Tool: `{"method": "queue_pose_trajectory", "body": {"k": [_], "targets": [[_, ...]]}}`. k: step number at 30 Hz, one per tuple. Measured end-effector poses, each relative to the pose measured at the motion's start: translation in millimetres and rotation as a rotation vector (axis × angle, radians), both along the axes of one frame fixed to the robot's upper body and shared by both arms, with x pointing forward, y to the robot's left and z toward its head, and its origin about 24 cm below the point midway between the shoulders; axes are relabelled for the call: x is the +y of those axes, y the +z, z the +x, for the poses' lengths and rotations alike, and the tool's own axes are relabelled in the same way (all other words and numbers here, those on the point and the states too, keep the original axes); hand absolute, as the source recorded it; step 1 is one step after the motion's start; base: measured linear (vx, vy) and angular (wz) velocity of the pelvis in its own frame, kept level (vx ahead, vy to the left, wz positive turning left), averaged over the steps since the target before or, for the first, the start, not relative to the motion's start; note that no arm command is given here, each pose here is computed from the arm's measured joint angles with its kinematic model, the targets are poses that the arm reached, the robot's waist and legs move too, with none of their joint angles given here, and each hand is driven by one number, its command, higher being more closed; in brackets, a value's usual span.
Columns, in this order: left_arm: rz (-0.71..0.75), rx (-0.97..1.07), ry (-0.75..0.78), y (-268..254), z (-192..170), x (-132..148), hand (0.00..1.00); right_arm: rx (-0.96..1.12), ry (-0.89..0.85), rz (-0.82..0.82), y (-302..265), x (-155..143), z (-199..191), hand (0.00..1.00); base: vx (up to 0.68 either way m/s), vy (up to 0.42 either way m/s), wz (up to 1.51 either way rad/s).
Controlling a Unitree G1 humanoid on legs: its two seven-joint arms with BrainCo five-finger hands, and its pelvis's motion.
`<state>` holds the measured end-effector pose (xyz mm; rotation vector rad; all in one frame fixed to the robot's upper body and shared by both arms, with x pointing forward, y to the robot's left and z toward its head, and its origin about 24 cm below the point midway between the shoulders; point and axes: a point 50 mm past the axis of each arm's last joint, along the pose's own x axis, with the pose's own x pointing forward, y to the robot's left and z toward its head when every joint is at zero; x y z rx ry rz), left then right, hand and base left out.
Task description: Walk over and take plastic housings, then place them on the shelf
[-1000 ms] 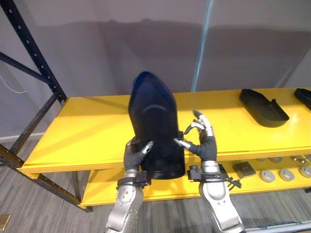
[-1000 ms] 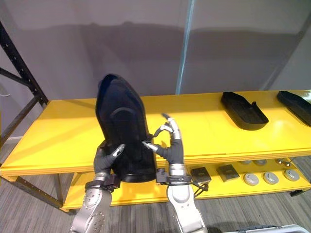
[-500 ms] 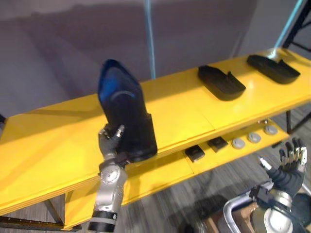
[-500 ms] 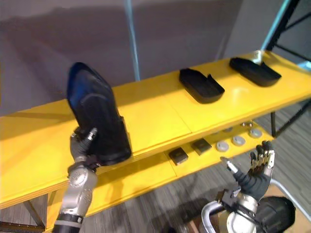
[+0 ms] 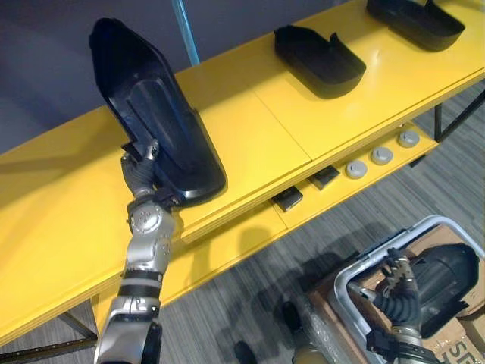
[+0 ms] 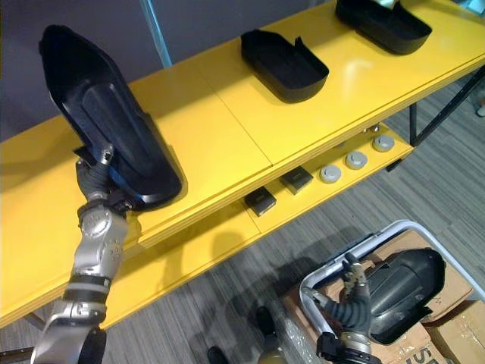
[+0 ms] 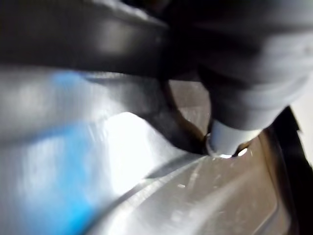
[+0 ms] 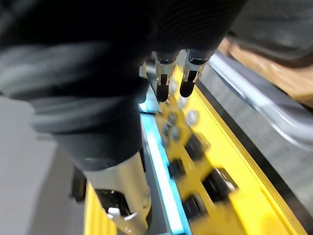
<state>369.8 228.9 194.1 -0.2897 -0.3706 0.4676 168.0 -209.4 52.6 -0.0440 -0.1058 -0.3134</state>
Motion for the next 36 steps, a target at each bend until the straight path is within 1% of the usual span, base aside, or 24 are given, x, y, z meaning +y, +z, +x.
{"method": "queue_pose_trajectory", "body": {"k": [1, 7, 8, 19, 22, 25, 34, 36], "targets": [[0.0, 0.027, 0.02, 4.6, 6.2, 4.7, 1.0, 0.005, 0.022, -0.002, -1.0, 3.8, 1.1, 0.0, 0.01, 0.005, -0.05], [0.039, 0.032, 0.074, 35.5, 16.9, 18.8, 1.0, 0.018, 0.089, 0.0, -3.5, 16.0, 3.6, 0.0, 0.0, 0.002, -0.01], [0.052, 0.036, 0.082, 39.2, 17.8, 20.9, 0.0, 0.018, 0.098, 0.003, -3.8, 18.1, 3.9, 0.0, 0.0, 0.0, 0.0], [0.154, 0.097, 0.158, 74.8, 25.1, 40.1, 0.0, 0.018, 0.148, 0.023, -5.0, 30.5, 5.1, 0.0, 0.0, 0.0, 0.0], [0.218, 0.123, 0.165, 80.1, 25.9, 43.4, 0.0, 0.019, 0.161, 0.028, -5.2, 33.4, 5.3, 0.0, 0.0, 0.003, -0.01], [0.219, 0.13, 0.153, 83.2, 26.9, 44.1, 0.0, 0.019, 0.168, 0.028, -5.3, 34.1, 5.4, 0.0, 0.0, 0.0, 0.0], [0.193, 0.123, 0.116, 88.2, 29.7, 36.5, 0.0, 0.022, 0.18, 0.015, -5.6, 37.5, 5.6, 0.0, 0.0, 0.0, 0.0], [0.199, 0.066, 0.1, 99.0, 28.1, 25.7, 0.0, 0.024, 0.181, 0.011, -5.7, 37.6, 5.5, 0.0, 0.0, 0.002, 0.05]]}}
